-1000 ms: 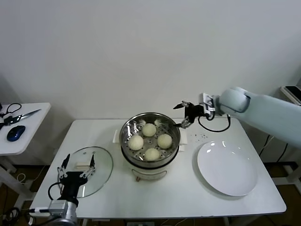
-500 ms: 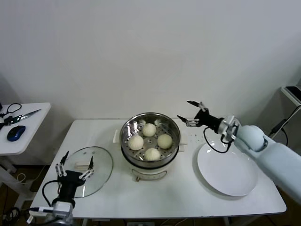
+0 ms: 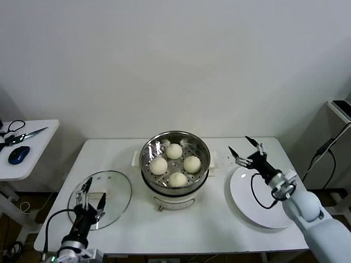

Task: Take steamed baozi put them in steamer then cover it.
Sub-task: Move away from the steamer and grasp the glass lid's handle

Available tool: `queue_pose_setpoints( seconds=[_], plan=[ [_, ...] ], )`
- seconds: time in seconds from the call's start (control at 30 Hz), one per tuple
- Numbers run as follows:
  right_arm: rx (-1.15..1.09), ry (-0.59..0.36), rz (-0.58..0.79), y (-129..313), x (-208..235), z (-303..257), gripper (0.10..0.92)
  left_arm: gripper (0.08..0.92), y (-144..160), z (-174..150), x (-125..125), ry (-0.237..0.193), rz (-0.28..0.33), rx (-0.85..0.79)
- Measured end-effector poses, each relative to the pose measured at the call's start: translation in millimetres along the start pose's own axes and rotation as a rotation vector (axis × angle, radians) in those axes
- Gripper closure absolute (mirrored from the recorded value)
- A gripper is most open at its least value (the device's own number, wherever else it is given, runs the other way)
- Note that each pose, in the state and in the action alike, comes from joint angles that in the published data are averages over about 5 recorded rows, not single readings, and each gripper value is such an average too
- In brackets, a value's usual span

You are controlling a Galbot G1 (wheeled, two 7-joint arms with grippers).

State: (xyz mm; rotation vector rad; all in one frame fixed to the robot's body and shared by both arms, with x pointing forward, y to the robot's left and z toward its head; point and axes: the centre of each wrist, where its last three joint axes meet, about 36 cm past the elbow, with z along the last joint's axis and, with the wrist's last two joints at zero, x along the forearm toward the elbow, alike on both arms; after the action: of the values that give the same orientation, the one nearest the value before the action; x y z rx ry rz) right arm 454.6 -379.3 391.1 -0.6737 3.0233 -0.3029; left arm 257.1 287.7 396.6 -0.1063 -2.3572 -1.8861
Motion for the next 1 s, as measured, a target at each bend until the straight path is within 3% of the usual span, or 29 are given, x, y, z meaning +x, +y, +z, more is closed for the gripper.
queue_pose_setpoints(
  seconds=[0.17,0.37,0.67,1.0],
  plan=[
    [-0.020,0.035,0.065,5,23,20,0.200,0.177,-14,9,-11,0.017,0.033,-0.193],
    [-0.035,0.071,0.122,8,40,37,0.200,0.177,-36,24,-32,0.040,0.069,-0.315],
    [-0.049,0.106,0.165,12,50,54,0.200,0.177,-66,47,-63,0.068,0.098,-0.367],
    [-0.039,0.117,0.192,8,51,61,0.200,0.177,-82,61,-96,0.082,0.085,-0.362]
  ],
)
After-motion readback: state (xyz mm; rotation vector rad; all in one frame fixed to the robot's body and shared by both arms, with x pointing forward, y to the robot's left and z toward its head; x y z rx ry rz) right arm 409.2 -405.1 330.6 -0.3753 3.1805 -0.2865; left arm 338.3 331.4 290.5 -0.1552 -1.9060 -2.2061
